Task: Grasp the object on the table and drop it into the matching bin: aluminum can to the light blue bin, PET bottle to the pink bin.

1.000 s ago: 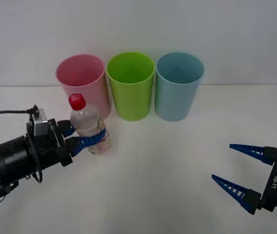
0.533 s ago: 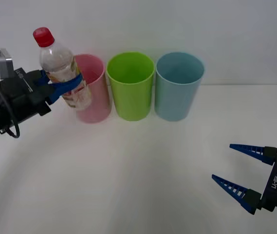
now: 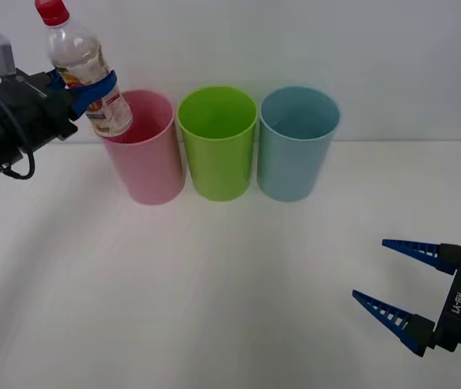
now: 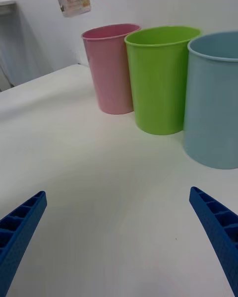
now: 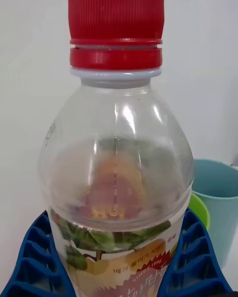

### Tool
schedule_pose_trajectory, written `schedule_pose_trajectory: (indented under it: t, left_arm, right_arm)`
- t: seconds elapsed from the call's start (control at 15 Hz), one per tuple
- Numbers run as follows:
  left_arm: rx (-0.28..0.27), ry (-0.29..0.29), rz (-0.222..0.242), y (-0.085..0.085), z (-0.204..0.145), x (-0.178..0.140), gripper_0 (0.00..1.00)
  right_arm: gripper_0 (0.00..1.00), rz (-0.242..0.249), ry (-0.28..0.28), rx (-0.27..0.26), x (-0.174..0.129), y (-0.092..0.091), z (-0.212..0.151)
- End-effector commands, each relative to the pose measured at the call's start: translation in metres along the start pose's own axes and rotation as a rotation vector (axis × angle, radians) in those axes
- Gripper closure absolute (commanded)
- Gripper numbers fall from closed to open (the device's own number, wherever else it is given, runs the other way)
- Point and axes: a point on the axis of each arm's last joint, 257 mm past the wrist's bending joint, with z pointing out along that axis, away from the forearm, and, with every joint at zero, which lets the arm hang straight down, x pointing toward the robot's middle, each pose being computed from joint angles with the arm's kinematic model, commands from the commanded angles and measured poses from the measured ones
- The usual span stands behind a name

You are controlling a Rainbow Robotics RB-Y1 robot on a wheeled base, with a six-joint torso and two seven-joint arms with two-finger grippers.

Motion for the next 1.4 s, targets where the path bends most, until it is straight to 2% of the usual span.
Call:
schedule_pose_trajectory:
  t: [0.07,0.4,1.2,1.27,1.4]
  left_arm:
    - [-0.035,-0.016,-0.026,0.018,0.025,0.000,0.99]
    - [-0.083,-0.015,-0.029,0.044,0.052,0.005,1.00]
    - [-0.107,0.003,0.005,0.047,0.055,0.016,1.00]
    - [-0.112,0.003,0.001,0.048,0.055,0.017,0.85]
    - [-0.114,-0.004,-0.002,0.048,0.056,0.015,0.29]
  right_arm:
    - [0.00,0.000,0.000,0.000,0.000,0.000,0.000]
    - [0.00,0.000,0.000,0.000,0.000,0.000,0.000]
    - [0.00,0.000,0.000,0.000,0.000,0.000,0.000]
    - [0.00,0.000,0.000,0.000,0.000,0.000,0.000]
    - [0.00,0.000,0.000,0.000,0.000,0.000,0.000]
